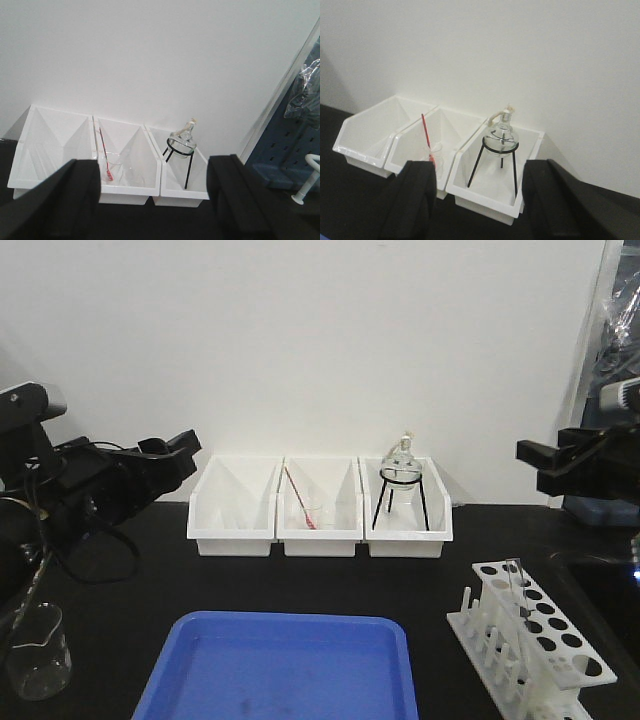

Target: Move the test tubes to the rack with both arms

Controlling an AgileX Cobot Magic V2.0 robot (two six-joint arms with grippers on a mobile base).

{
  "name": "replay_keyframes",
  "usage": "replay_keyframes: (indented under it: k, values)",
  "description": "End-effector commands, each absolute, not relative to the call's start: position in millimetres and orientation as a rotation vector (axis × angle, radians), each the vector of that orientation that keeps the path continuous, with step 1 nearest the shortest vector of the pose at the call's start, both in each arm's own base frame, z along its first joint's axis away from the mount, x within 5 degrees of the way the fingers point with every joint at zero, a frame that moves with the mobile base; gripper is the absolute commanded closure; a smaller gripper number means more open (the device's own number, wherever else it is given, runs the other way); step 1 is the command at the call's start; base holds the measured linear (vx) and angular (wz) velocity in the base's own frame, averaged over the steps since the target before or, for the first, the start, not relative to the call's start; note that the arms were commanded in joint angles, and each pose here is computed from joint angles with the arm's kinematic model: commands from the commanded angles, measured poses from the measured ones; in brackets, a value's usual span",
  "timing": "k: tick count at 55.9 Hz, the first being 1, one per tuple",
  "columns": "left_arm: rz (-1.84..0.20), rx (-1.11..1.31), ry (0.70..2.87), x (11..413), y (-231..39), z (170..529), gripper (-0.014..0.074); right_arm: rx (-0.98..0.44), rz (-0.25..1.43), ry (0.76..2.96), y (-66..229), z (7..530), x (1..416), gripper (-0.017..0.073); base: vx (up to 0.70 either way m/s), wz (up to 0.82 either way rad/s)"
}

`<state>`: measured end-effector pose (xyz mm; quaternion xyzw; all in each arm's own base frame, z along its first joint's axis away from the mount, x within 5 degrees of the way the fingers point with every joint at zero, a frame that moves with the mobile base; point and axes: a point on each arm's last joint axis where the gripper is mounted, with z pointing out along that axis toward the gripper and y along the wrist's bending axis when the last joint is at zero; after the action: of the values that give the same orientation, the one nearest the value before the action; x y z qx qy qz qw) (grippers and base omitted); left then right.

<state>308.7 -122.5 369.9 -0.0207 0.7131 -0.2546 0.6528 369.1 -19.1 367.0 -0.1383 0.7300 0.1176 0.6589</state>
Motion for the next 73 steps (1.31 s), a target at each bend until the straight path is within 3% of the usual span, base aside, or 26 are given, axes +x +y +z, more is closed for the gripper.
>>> replay_keyframes:
  k: [1,16,52,65,73]
  values:
    - [-0.599,-0.061,1.469,301.3,-118.0,399.5,0.0039,-0.255,0.28,1.561,-13.9,403.6,327.8,0.0103,0.0,0.0]
    - [-0.599,-0.06,1.474,301.3,-118.1,399.0,0.0039,-0.12,0.216,1.57,-11.2,400.2,255.7,0.0103,0.0,0.0]
    - [-0.593,-0.054,1.478,300.4,-117.8,397.6,0.0039,-0.115,0.229,1.598,-9.8,388.7,250.6,0.0103,0.0,0.0]
    - [-0.359,0.062,1.474,260.1,-81.9,384.7,0.0049,-0.112,0.227,1.599,-10.1,388.7,250.6,0.0103,0.0,0.0]
    - [-0.164,0.153,1.464,213.5,-49.5,365.2,0.0165,-0.112,0.227,1.599,-10.1,388.7,250.6,0.0103,0.0,0.0]
